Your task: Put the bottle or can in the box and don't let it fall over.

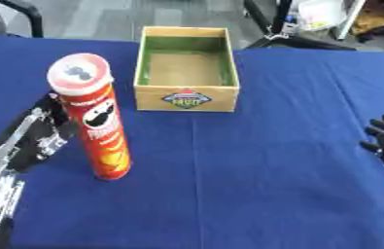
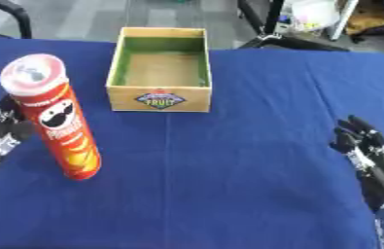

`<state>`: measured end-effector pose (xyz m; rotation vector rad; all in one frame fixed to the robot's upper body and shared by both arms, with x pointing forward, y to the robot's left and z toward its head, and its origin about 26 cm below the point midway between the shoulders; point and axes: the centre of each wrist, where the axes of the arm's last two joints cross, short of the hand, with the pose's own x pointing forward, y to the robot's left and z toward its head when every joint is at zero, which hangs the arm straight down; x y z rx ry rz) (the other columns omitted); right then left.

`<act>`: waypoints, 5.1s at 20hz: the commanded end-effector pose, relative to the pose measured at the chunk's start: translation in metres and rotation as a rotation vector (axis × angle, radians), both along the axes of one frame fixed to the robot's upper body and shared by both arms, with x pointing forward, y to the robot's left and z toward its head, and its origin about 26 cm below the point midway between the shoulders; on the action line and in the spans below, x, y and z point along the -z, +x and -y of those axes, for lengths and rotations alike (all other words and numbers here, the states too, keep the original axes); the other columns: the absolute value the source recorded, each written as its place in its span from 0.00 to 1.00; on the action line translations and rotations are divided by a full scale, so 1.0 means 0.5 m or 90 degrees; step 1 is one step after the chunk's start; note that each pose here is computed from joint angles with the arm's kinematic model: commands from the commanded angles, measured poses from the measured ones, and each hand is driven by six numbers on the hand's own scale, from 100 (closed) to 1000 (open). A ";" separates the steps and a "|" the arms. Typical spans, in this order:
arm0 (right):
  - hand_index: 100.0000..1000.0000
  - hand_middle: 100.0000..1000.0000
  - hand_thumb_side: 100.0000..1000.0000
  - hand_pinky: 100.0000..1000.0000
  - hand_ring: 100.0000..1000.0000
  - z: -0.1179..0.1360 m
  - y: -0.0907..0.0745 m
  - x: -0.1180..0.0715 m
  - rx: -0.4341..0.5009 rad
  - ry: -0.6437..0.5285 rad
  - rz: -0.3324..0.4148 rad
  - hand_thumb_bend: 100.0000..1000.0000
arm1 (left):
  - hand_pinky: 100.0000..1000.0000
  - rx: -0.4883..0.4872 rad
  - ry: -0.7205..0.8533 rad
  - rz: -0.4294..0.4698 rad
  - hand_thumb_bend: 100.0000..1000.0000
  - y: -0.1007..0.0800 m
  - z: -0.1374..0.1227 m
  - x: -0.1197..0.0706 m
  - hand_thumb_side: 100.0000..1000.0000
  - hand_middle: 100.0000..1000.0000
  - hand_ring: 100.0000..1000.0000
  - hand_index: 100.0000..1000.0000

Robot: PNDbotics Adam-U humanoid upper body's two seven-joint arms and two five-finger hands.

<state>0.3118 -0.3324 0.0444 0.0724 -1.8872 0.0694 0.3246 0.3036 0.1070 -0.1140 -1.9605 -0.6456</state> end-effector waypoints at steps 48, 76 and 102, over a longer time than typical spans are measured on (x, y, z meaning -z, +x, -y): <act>0.90 0.83 0.37 0.78 0.88 0.004 0.006 -0.016 -0.006 -0.004 0.013 0.50 | 0.55 0.009 0.068 0.033 0.25 0.026 0.035 -0.005 0.50 0.86 0.80 1.00; 0.90 0.83 0.37 0.78 0.88 0.003 0.006 -0.016 -0.008 -0.003 0.012 0.50 | 0.02 0.013 0.021 0.037 0.00 0.033 0.049 -0.017 0.45 0.30 0.30 0.63; 0.90 0.83 0.37 0.78 0.88 -0.005 0.011 -0.015 -0.024 -0.002 0.012 0.50 | 0.02 -0.010 -0.094 0.178 0.00 0.184 0.126 -0.255 0.55 0.27 0.28 0.62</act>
